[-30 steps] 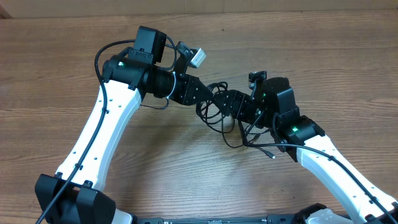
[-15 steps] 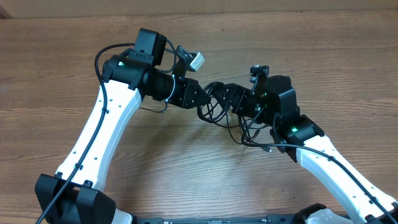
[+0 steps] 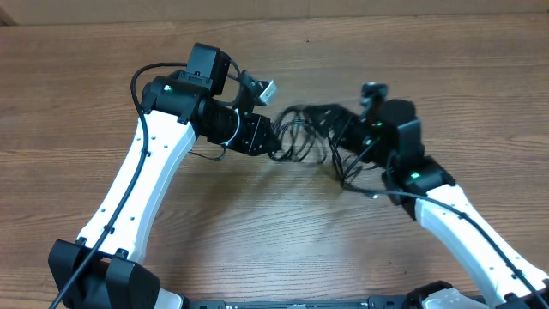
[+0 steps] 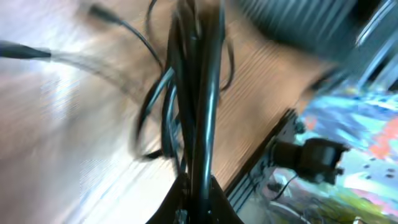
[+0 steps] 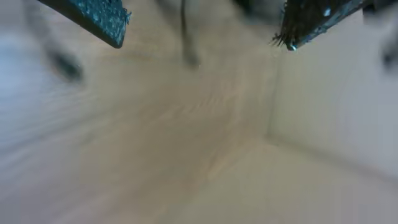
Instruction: Untangle cables
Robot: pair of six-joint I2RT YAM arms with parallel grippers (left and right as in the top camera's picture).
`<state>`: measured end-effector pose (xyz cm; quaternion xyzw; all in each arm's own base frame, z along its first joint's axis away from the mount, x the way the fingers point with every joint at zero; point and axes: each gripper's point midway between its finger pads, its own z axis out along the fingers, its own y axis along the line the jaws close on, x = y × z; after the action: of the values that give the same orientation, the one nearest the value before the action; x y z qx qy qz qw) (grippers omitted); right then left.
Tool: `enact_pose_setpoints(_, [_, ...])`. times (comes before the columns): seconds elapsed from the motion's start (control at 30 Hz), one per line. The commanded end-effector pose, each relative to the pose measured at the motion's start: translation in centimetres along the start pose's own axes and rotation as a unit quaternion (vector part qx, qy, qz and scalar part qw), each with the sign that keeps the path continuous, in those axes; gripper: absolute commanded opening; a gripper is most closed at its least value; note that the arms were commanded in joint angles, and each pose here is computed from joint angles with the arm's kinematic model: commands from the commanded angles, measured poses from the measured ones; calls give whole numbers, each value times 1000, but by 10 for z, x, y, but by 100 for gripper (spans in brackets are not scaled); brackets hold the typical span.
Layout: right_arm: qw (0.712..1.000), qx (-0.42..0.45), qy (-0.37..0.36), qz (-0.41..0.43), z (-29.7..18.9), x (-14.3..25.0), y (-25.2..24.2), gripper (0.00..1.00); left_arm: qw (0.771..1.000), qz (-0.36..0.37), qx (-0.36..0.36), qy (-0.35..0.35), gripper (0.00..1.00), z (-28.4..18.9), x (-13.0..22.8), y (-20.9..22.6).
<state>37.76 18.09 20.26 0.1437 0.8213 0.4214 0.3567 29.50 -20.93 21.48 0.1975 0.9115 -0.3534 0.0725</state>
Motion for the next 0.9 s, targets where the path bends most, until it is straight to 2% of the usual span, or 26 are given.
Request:
enact_pose_setpoints(0.0, [999, 8, -41, 25, -8, -30, -11, 77, 999, 5, -31, 5, 5, 2, 1, 12])
enact_pose_setpoints(0.2, [1000, -10, -14, 24, -8, -21, -6, 77, 999, 14, -31, -7, 5, 2, -5, 12])
enact_pose_setpoints(0.43, [996, 50, 56, 54, -10, 14, -36, 82, 999, 21, -36, -17, 4, 2, -10, 13])
enact_pose_setpoints(0.53, [994, 14, 107, -25, -13, 32, -27, 84, 999, 25, -41, -21, 4, 2, -13, 15])
enact_pose_setpoints(0.57, [988, -14, 135, -69, -15, 43, -21, 86, 999, 26, -41, -22, 4, 2, -14, 15])
enact_pose_setpoints(0.7, [969, -67, 179, -159, -22, 62, -12, 90, 999, 26, -41, -22, 5, 2, -14, 15])
enact_pose_setpoints(0.87, [957, -89, 194, -195, -26, 70, -10, 90, 999, 26, -41, -23, 5, 2, -14, 15])
